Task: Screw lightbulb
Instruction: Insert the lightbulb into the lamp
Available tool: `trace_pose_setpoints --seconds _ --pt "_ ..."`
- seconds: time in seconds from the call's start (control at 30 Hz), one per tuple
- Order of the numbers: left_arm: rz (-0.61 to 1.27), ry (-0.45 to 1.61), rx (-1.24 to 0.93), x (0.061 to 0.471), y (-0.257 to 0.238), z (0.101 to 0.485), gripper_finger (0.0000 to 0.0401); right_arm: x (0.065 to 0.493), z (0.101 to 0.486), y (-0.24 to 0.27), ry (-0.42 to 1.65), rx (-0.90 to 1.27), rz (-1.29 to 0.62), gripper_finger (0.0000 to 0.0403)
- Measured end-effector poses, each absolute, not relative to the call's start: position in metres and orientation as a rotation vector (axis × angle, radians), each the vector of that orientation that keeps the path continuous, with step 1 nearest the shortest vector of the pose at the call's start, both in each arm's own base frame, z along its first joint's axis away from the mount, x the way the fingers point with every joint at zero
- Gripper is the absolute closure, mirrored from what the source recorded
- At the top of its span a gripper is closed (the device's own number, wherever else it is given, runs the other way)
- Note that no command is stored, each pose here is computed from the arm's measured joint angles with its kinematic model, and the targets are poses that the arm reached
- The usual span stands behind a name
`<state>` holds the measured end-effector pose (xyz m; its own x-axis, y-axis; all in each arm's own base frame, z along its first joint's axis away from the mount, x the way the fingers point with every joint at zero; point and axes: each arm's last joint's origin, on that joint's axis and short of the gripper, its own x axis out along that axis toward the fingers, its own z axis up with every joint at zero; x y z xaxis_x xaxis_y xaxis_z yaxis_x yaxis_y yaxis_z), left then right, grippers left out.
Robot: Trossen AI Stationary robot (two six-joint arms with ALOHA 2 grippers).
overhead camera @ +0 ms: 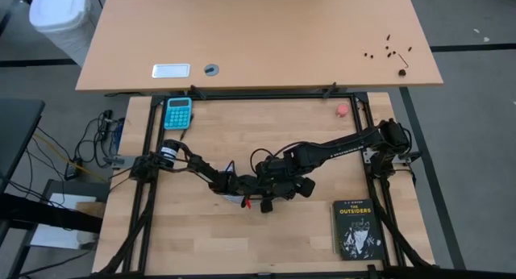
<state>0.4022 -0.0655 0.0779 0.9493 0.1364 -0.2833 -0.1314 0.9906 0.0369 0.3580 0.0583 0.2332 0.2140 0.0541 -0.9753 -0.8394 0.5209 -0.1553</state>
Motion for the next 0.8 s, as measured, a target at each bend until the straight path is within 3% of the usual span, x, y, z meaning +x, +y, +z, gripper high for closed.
trace_pose_setpoints --seconds 0.43,0.8 --pt "0.133 0.289 0.017 0.4023 -0.0658 0.0781 0.0201 0.3573 0.2331 0.0642 1.26 -0.652 0.558 0.013" --pt "0.133 0.287 0.014 0.4024 -0.066 0.0785 0.0201 0.3571 0.2329 0.0642 1.32 -0.369 0.33 0.0128"
